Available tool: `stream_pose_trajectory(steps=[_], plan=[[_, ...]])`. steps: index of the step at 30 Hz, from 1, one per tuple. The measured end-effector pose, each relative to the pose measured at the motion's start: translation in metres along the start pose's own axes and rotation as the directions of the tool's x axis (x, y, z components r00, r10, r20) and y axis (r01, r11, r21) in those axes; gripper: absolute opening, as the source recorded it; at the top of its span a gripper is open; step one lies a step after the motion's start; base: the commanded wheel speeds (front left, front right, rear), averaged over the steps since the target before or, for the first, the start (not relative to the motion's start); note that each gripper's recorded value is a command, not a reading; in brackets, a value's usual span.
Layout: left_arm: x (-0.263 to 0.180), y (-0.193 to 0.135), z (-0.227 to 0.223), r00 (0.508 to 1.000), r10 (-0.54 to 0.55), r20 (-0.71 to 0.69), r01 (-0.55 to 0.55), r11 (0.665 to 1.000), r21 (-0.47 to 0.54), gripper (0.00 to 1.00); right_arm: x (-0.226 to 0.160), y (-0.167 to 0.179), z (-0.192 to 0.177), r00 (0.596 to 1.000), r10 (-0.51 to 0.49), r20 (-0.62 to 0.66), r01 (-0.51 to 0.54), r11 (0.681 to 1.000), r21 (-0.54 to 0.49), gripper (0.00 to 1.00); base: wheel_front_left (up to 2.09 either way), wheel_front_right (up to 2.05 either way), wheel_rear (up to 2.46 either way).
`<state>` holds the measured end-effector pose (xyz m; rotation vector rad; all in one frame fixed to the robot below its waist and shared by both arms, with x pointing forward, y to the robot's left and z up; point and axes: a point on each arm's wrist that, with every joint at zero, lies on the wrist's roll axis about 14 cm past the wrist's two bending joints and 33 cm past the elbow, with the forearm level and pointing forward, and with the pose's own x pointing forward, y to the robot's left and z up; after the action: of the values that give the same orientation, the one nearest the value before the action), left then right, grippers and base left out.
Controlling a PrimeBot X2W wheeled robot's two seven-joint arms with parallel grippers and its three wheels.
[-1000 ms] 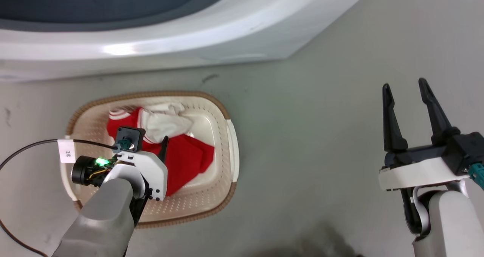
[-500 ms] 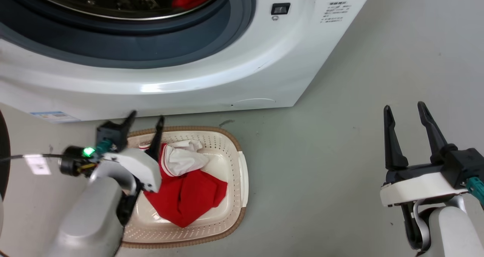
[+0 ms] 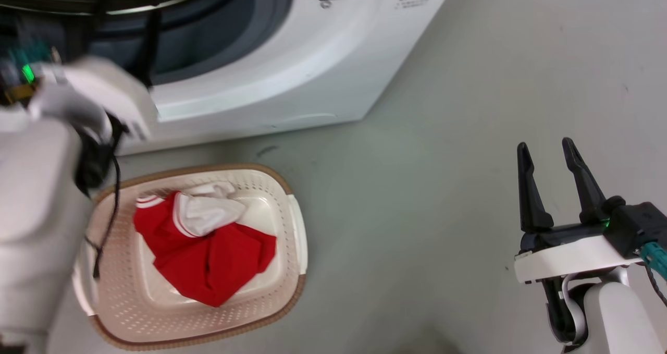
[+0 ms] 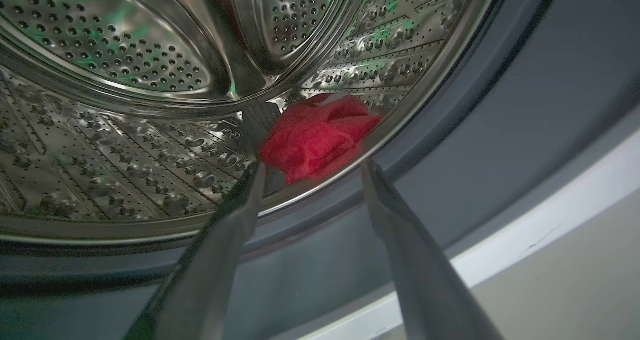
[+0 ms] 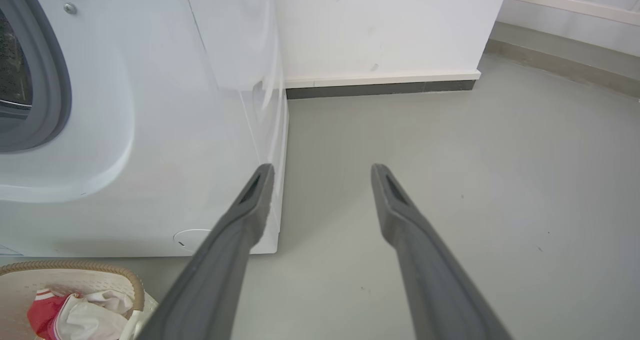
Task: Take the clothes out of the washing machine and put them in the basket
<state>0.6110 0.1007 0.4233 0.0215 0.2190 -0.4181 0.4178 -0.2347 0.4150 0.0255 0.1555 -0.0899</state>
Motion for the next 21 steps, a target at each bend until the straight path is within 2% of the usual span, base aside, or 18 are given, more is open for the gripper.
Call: stream_pose_trajectory(steps=[5, 10, 17, 21], plan=[[0.048, 0.02, 0.015, 0.996, 0.01, -0.093, -0.007, 0.999, 0.032, 1.0, 0.005, -0.003, -0.014, 0.999, -0.013, -0.036, 0.014, 1.0, 0.027, 1.0, 0.0, 0.0, 0.0], [0.094, 0.033, 0.016, 0.978, 0.026, -0.205, -0.03, 0.999, -0.015, 1.0, 0.001, -0.008, -0.037, 0.994, -0.031, -0.104, 0.036, 0.998, 0.045, 1.0, 0.0, 0.0, 0.0], [0.139, 0.038, 0.001, 0.927, 0.032, -0.373, -0.068, 0.994, -0.084, 1.0, -0.004, -0.015, -0.053, 0.986, -0.055, -0.16, 0.064, 0.997, 0.049, 1.0, 0.0, 0.0, 0.0], [0.155, 0.031, -0.026, 0.878, 0.013, -0.479, -0.065, 0.994, -0.091, 1.0, -0.009, -0.019, -0.062, 0.979, -0.071, -0.193, 0.081, 0.996, 0.045, 1.0, 0.0, 0.0, 0.0]])
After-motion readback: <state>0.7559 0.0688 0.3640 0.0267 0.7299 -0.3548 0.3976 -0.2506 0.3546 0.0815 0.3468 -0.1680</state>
